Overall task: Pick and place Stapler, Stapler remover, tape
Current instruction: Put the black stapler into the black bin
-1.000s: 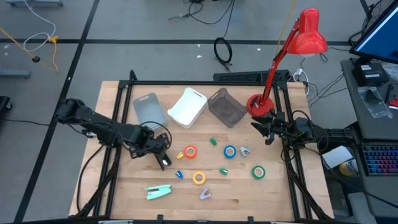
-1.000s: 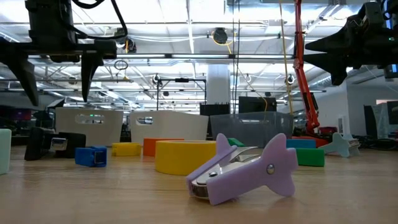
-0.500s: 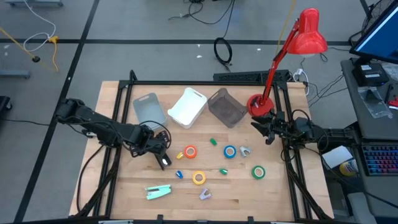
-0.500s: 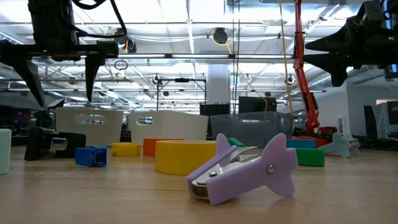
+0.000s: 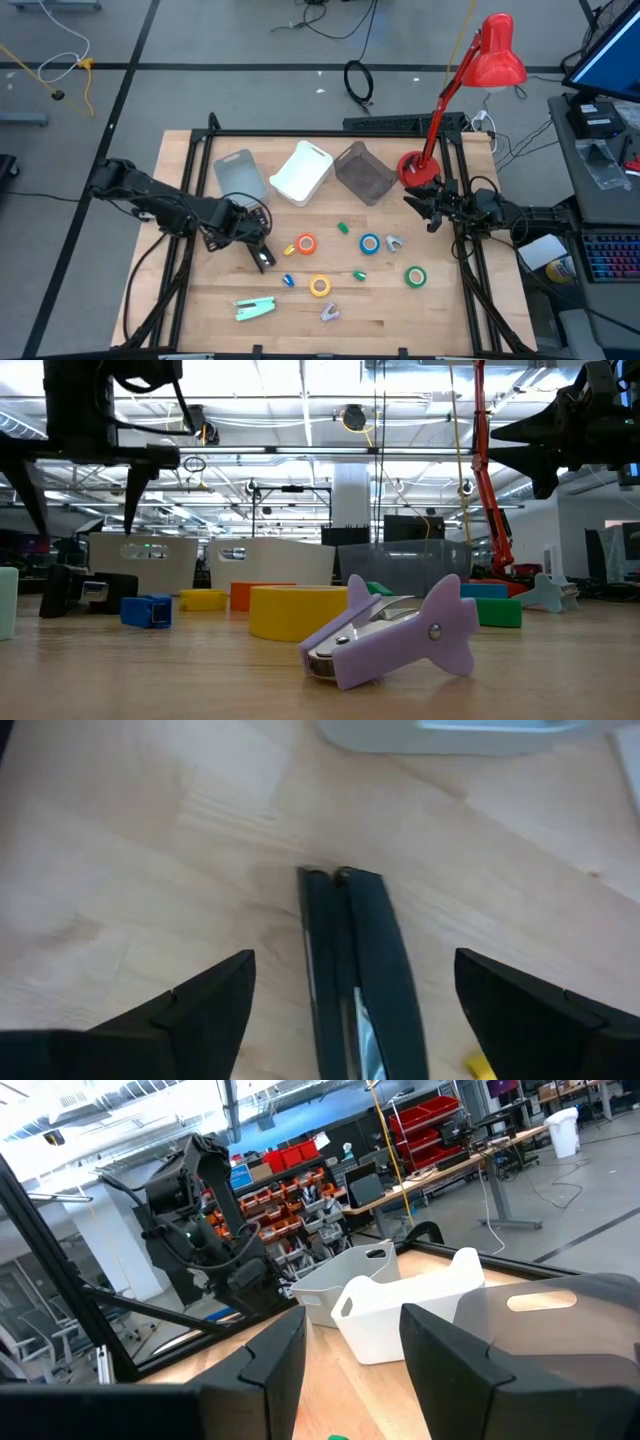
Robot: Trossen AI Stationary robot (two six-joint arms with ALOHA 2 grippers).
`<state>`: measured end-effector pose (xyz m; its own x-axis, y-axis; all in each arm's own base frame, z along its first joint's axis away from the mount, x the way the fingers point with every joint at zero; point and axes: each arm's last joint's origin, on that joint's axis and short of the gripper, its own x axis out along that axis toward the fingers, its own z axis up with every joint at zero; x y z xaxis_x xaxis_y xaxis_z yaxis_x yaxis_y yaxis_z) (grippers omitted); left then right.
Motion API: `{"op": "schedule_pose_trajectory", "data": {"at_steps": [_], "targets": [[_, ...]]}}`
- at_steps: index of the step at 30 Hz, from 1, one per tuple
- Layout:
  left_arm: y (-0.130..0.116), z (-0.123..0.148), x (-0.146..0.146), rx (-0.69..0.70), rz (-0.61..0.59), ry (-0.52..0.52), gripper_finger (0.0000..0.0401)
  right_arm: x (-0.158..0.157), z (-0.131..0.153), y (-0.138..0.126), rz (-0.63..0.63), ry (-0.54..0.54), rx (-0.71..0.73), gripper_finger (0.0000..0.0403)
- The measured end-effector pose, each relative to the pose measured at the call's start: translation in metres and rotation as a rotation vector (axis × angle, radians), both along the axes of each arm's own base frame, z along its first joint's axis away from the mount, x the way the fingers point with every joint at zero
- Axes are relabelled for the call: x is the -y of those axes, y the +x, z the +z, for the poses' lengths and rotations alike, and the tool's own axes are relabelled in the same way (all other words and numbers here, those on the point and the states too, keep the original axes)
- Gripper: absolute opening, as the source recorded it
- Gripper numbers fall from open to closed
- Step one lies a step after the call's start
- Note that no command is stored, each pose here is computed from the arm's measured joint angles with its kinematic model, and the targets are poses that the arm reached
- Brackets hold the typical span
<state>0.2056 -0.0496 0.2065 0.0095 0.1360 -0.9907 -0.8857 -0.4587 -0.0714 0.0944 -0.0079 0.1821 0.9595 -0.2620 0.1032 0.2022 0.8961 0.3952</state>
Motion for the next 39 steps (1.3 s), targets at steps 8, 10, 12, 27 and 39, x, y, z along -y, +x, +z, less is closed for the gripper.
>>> {"op": "schedule_pose_trajectory", "data": {"at_steps": [8,10,12,27,39], "targets": [[-0.002,-0.014,0.0,0.012,0.032,-0.031,0.0397,0.0,0.0,0.0,0.0,0.0,0.0,0.0155],[-0.003,-0.016,-0.001,0.016,0.035,-0.028,0.0392,0.0,0.0,0.0,0.0,0.0,0.0,0.0155],[-0.002,-0.018,-0.002,0.026,0.037,-0.028,0.0388,0.0,0.0,0.0,0.0,0.0,-0.001,0.0155],[0.0,-0.031,-0.023,0.043,-0.012,0.002,0.0385,0.0,0.0,0.0,0.0,0.0,0.0,0.0155],[0.005,-0.04,-0.022,-0.002,0.005,-0.033,0.0382,0.0,0.0,0.0,0.0,0.0,0.0,0.0155]]}}
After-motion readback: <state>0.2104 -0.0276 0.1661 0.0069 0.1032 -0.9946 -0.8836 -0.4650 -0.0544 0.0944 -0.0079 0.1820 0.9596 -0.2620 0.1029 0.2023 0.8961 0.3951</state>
